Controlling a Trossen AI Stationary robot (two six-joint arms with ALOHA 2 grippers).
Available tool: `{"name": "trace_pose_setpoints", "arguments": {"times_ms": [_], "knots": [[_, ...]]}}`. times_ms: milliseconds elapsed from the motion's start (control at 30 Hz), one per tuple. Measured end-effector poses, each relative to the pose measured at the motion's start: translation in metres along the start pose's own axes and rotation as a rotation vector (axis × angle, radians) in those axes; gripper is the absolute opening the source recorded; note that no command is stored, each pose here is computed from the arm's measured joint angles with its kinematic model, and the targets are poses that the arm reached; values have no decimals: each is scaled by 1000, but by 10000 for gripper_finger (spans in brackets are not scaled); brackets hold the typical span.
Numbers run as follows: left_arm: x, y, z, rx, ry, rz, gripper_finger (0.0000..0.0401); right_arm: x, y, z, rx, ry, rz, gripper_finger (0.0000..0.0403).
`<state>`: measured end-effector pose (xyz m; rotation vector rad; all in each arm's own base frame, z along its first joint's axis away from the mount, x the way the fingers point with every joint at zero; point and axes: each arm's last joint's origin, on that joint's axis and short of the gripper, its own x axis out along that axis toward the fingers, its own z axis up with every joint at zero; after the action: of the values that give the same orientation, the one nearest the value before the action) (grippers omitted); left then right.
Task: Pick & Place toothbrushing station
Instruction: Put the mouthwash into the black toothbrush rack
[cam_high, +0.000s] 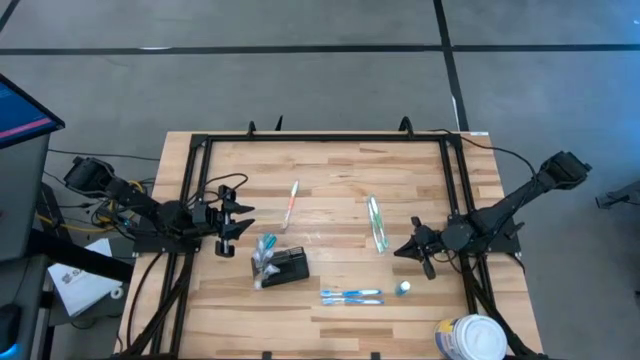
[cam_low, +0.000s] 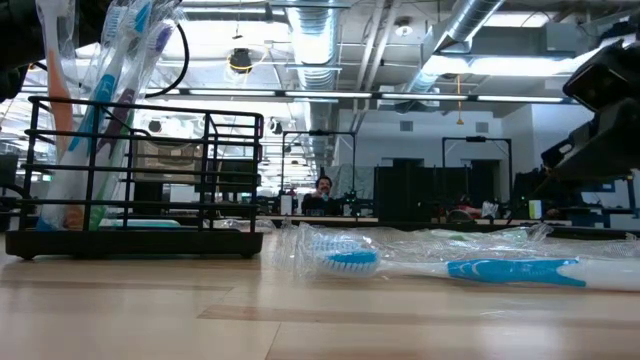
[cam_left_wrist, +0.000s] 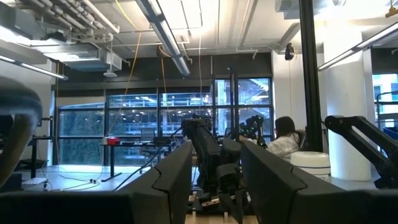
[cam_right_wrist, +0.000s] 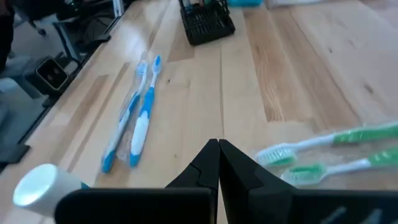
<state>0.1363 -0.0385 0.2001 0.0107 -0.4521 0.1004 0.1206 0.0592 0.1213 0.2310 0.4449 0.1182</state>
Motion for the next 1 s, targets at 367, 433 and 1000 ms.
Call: {"name": "trace_pose_setpoints", "arguments": {"times_ms": [367,433,1000], "knots": [[0,0,0,1,3,0,131,0,4,-2,46,68,131,0],[0,0,0,1,3,0,131,0,4,-3,47,84,159,0],[0,0,0,-14,2,0,131,-2,3,-12,26,205,212,0]]}}
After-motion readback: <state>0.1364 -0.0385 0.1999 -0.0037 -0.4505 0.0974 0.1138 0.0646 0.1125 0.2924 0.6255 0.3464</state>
